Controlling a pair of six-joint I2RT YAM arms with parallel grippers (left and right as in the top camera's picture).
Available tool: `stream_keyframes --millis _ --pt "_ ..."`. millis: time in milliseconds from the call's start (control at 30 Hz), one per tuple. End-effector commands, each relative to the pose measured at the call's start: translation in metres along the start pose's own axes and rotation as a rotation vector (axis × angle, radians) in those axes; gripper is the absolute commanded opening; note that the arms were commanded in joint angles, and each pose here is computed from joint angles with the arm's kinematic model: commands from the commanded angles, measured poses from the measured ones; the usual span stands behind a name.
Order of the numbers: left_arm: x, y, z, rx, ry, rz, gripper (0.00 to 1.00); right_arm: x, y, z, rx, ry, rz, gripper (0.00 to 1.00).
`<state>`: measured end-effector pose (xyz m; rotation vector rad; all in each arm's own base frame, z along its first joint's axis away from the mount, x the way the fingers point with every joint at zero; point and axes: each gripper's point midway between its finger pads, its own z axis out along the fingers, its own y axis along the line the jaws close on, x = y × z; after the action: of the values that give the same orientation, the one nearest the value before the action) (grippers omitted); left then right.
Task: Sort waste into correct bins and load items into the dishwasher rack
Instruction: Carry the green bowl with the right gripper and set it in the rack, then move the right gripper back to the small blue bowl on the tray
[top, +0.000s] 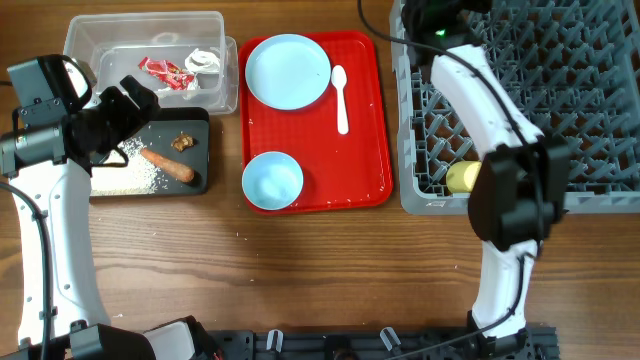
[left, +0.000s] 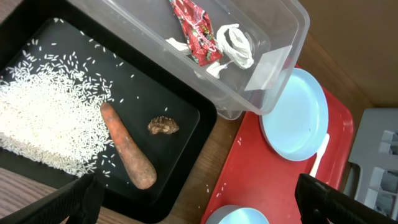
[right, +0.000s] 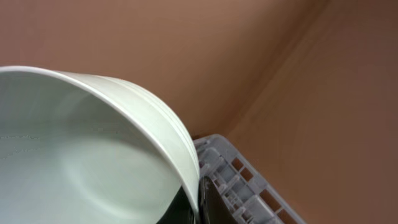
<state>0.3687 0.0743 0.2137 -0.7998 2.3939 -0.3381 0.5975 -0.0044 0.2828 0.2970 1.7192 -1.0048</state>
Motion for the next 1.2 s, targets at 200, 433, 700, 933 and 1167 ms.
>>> stream_keyframes --millis 200,433,700,933,1167 --pt "-0.003 0.000 -0.002 0.002 -0.009 -0.004 1.00 0.057 0.036 0.025 0.082 0.046 -0.331 0.04" --pt "-0.003 0.000 -0.002 0.002 -0.009 -0.004 1.00 0.094 0.060 0.014 0.003 0.127 -0.373 0.04" --pt "-0.003 0.000 -0.002 0.002 -0.009 -0.004 1.00 0.099 0.074 -0.005 -0.036 0.136 -0.446 0.35" --pt "-0.003 0.000 -0.002 0.002 -0.009 -0.004 1.00 0.083 0.077 -0.024 -0.042 0.106 -0.435 0.93" --pt "-0.003 0.000 -0.002 0.002 -0.009 -0.004 1.00 0.040 0.076 -0.061 -0.112 0.036 -0.386 1.00"
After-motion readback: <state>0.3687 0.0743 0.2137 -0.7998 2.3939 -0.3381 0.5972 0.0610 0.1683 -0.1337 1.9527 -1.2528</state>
